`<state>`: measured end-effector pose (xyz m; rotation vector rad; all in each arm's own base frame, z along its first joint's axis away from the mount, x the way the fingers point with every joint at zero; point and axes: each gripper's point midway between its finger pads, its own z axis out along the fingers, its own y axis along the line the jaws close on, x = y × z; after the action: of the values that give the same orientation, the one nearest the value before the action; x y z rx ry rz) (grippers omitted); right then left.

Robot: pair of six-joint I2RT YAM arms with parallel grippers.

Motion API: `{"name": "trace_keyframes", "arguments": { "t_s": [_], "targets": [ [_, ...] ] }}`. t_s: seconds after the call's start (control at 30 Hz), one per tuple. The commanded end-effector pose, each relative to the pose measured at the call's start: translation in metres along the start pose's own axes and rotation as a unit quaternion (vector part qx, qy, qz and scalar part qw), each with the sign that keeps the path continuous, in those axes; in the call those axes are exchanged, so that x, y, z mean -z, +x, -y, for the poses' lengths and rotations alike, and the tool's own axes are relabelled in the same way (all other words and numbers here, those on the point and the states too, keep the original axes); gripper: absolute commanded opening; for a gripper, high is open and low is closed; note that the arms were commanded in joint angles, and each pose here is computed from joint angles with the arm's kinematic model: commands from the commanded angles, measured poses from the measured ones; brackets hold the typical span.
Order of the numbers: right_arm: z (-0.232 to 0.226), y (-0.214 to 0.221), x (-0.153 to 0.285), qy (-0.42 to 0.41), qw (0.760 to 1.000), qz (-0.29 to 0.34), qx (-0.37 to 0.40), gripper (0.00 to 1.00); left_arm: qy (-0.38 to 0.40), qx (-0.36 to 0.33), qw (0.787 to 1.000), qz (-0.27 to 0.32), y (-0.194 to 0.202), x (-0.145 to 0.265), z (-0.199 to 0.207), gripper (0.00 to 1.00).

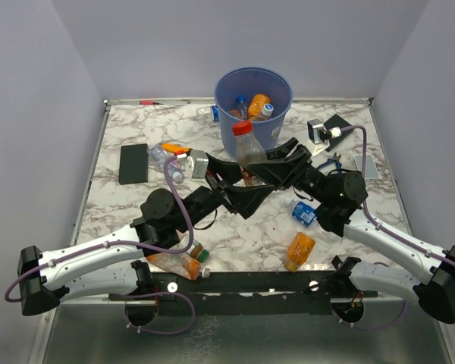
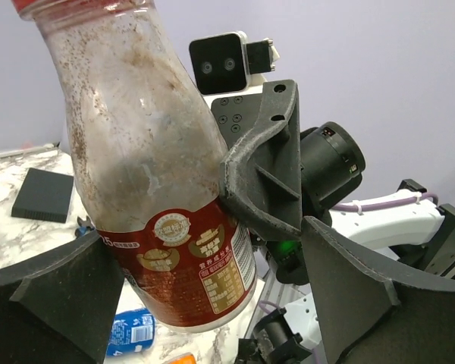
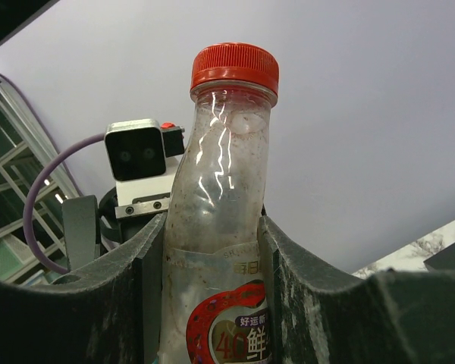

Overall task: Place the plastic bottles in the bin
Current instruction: Pick up the plastic bottle at the center of the board.

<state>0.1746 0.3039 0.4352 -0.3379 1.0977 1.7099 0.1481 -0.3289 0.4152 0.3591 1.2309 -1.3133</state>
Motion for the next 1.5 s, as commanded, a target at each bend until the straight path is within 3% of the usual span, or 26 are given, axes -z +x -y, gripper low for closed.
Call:
{"name": "trace_keyframes", "arguments": {
  "t_s": [0.0, 0.17, 0.53, 0.83, 1.27, 1.47],
  "targets": [
    [-0.019, -0.016, -0.003, -0.030, 0.999, 0.027, 0.008, 0.32, 0.029, 0.000, 0.999, -0.028, 0.012, 0.006, 0.010, 0.89],
    [-0.025, -0.020, -0.001, -0.036, 0.999, 0.034, 0.009, 0.32, 0.036, 0.001, 0.999, -0.030, 0.012, 0.009, 0.012, 0.85],
    [-0.035, -0.030, -0.002, -0.041, 0.998, 0.041, 0.025, 0.32, 0.047, 0.009, 0.998, -0.031, 0.011, 0.015, 0.017, 0.92],
    [-0.031, -0.022, -0.002, -0.043, 0.999, 0.030, 0.010, 0.32, 0.043, 0.002, 0.999, -0.021, 0.003, 0.006, 0.018, 0.71],
    [-0.022, -0.012, 0.000, -0.035, 0.999, 0.015, 0.009, 0.32, 0.024, 0.013, 1.000, -0.005, -0.002, 0.000, 0.013, 0.72],
    [-0.020, -0.009, 0.001, -0.029, 0.999, 0.009, 0.013, 0.32, 0.021, 0.015, 1.000, 0.011, -0.012, 0.004, 0.013, 0.51]
  ]
}}
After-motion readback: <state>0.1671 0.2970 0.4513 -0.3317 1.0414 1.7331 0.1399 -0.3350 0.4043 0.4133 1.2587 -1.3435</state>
